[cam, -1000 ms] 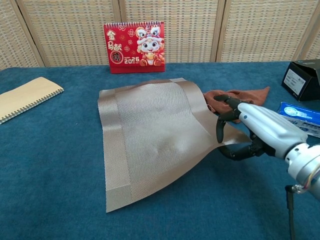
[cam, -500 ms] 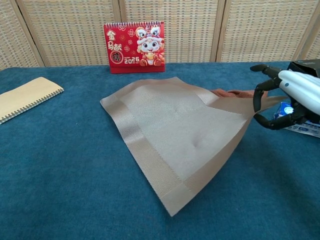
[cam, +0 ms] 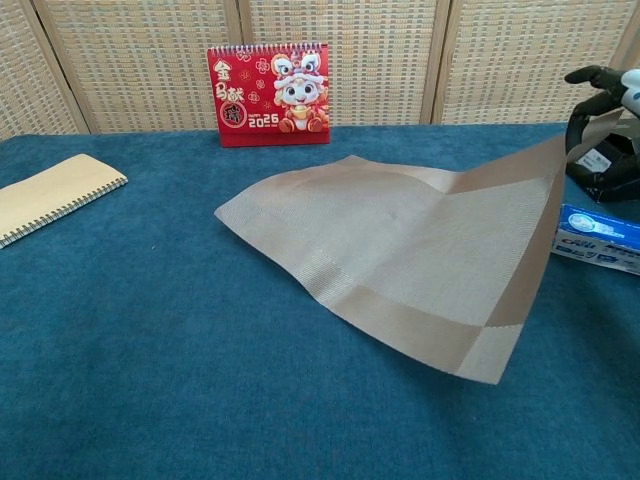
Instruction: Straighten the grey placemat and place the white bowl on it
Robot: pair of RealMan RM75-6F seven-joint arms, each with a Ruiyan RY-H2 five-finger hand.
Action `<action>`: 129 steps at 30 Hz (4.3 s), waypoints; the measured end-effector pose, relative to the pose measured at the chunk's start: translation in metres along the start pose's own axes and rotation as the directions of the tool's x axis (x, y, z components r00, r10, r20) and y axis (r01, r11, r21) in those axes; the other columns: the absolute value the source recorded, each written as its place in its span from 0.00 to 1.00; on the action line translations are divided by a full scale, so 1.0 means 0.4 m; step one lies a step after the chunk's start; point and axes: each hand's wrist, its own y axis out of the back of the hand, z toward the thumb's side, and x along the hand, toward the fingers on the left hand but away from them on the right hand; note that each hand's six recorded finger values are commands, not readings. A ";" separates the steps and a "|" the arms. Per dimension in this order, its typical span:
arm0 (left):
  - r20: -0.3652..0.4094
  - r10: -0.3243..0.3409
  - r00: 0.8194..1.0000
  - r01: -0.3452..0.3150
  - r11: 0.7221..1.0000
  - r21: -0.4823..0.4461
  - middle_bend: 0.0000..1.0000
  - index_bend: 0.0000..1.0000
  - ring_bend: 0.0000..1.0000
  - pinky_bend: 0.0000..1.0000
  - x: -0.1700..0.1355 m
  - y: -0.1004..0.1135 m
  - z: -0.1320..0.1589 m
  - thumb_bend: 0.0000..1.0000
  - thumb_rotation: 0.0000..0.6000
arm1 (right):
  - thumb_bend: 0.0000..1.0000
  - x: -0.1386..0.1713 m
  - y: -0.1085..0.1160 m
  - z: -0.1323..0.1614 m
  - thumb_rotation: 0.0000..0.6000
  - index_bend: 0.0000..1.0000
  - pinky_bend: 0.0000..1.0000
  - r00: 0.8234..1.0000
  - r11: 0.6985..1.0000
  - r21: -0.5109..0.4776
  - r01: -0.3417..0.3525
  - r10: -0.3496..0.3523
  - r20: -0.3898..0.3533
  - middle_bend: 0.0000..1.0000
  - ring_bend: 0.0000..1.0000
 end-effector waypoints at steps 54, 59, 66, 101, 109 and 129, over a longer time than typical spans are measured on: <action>0.064 0.023 0.998 -0.022 1.000 -0.007 0.00 0.08 0.00 0.00 -0.006 -0.003 0.027 0.20 1.00 | 0.15 0.208 0.141 -0.270 1.00 0.13 0.00 0.992 0.996 0.081 0.023 -0.032 0.121 0.00 0.00; 0.093 0.012 0.996 -0.012 1.000 0.002 0.00 0.07 0.00 0.00 -0.007 -0.008 0.036 0.19 1.00 | 0.15 0.268 0.146 -0.319 1.00 0.12 0.00 0.993 0.993 0.115 0.020 -0.034 0.117 0.00 0.00; 0.179 0.009 0.984 -0.016 0.999 0.034 0.00 0.09 0.00 0.00 0.004 0.003 0.090 0.12 1.00 | 0.15 0.281 0.171 -0.321 1.00 0.12 0.00 0.994 0.995 0.086 0.042 -0.051 0.101 0.00 0.00; 0.543 -0.081 0.836 -0.098 0.952 0.291 0.00 0.12 0.00 0.00 0.226 -0.198 0.679 0.13 1.00 | 0.15 0.268 0.221 -0.353 1.00 0.13 0.00 0.991 0.997 -0.060 0.048 -0.040 0.128 0.00 0.00; 0.571 -0.077 0.817 -0.141 0.934 0.327 0.00 0.11 0.00 0.00 0.225 -0.251 0.761 0.13 1.00 | 0.15 0.267 0.226 -0.355 1.00 0.13 0.00 0.991 0.996 -0.078 0.052 -0.042 0.128 0.00 0.00; 0.591 -0.058 0.805 -0.195 0.914 0.355 0.00 0.13 0.00 0.00 0.240 -0.310 0.903 0.14 1.00 | 0.15 0.263 0.247 -0.366 1.00 0.13 0.00 0.989 0.989 -0.132 0.074 -0.056 0.135 0.00 0.00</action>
